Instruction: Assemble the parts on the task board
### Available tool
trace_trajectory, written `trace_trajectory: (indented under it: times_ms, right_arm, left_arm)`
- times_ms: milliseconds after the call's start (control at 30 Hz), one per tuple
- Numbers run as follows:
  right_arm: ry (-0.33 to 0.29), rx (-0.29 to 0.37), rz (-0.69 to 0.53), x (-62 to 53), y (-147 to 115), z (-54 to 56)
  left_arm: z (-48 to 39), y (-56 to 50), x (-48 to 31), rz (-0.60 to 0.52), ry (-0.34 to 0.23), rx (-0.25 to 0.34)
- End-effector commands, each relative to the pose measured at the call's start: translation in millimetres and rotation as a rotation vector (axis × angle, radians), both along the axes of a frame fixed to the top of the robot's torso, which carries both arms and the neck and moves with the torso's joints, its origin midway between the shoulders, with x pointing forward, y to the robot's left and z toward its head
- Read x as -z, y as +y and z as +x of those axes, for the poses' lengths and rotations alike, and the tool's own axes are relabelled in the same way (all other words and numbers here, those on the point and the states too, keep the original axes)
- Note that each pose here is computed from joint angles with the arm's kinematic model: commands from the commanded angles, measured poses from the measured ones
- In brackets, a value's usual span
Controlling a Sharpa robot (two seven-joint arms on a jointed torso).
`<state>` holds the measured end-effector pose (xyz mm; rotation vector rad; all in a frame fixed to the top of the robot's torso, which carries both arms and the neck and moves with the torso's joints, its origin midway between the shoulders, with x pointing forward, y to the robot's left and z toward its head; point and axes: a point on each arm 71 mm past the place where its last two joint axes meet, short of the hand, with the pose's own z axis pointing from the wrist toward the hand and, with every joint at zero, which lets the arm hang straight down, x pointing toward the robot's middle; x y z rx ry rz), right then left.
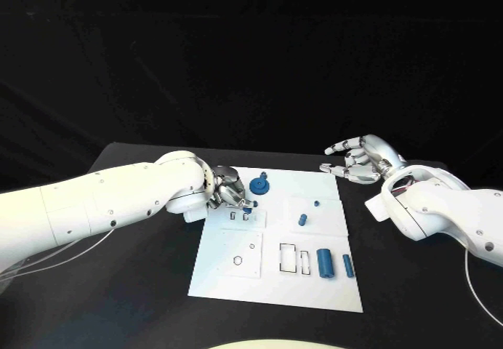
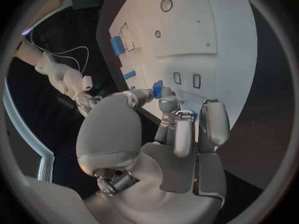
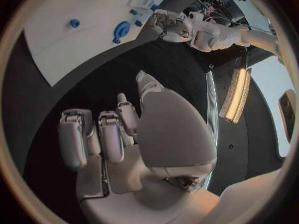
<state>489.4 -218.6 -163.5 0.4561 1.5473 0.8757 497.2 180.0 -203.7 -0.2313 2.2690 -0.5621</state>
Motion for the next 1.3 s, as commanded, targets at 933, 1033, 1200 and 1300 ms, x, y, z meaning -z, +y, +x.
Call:
trace_trajectory:
  times_ms: [933, 1033, 1200, 1300]
  right_arm:
    - [0.003, -0.019, -0.001, 1.4, 2, -1.7]
    - [0.004, -0.019, -0.001, 1.5, 2, -1.6]
    - [0.004, -0.02, -0.001, 1.6, 2, -1.7]
    - [0.005, -0.02, -0.001, 1.6, 2, -1.7]
  left_arm:
    - [-5.7, -3.8, 17.9, 0.132, -0.091, 0.025]
    - [-6.3, -4.4, 18.5, 0.139, -0.088, 0.033]
    - [-6.9, -5.0, 19.2, 0.147, -0.082, 0.042]
    - [-7.3, -5.1, 19.7, 0.152, -0.078, 0.048]
